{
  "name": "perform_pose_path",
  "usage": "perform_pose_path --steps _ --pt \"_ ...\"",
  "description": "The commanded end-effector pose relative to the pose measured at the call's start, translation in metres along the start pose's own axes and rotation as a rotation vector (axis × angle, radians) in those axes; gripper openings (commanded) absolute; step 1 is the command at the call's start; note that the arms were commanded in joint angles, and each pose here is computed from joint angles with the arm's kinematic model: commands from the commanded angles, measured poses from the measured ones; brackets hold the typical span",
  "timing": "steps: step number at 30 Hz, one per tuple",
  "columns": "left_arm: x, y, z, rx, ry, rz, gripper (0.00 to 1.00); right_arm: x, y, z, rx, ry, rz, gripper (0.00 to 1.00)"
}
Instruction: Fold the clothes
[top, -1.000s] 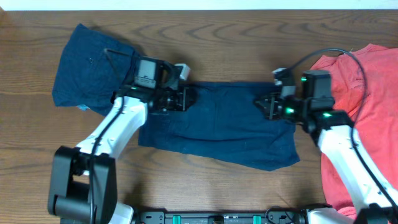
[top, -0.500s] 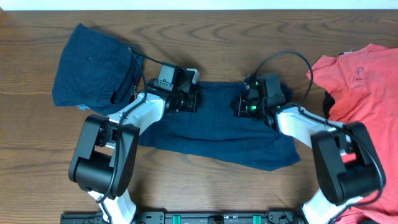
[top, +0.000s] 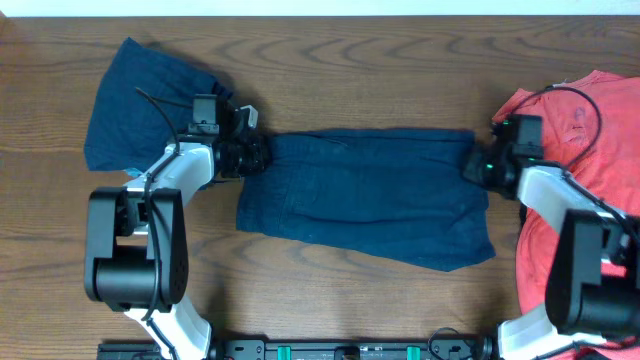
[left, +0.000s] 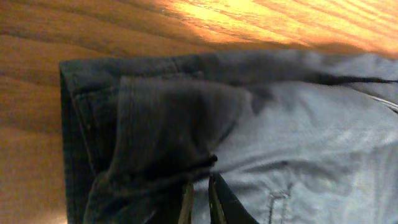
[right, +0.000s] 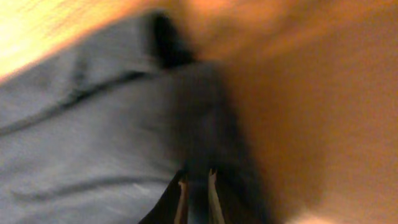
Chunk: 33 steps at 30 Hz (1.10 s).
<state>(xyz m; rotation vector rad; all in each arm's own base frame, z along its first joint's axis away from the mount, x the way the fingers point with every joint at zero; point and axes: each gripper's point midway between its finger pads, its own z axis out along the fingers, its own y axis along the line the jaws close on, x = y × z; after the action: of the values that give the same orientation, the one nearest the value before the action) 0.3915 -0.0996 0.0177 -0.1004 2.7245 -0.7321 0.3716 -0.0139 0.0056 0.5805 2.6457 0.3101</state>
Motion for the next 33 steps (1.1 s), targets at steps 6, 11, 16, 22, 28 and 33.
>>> perform_pose_path --steps 6,11,16,22,28,33 --pt "-0.006 -0.039 -0.065 0.065 -0.065 0.059 0.29 -0.008 0.034 -0.089 -0.208 -0.086 -0.111 0.21" --pt "0.021 -0.03 -0.088 -0.036 -0.002 0.086 0.54 0.032 0.061 -0.117 -0.314 0.024 -0.136 0.24" --pt "0.053 0.01 -0.091 -0.246 0.124 0.024 0.64 0.087 0.066 -0.112 -0.284 0.231 -0.155 0.2" --pt "0.06 0.021 -0.079 -0.269 0.169 0.008 0.96 0.127 0.08 -0.089 -0.259 0.342 -0.258 0.06" --pt "0.063 0.042 -0.063 -0.279 0.209 -0.047 0.98 0.149 0.065 -0.054 -0.139 0.444 -0.165 0.01" --pt "0.07 0.043 -0.043 -0.206 0.261 -0.065 0.98 0.15 0.029 -0.031 0.047 0.468 -0.026 0.01"
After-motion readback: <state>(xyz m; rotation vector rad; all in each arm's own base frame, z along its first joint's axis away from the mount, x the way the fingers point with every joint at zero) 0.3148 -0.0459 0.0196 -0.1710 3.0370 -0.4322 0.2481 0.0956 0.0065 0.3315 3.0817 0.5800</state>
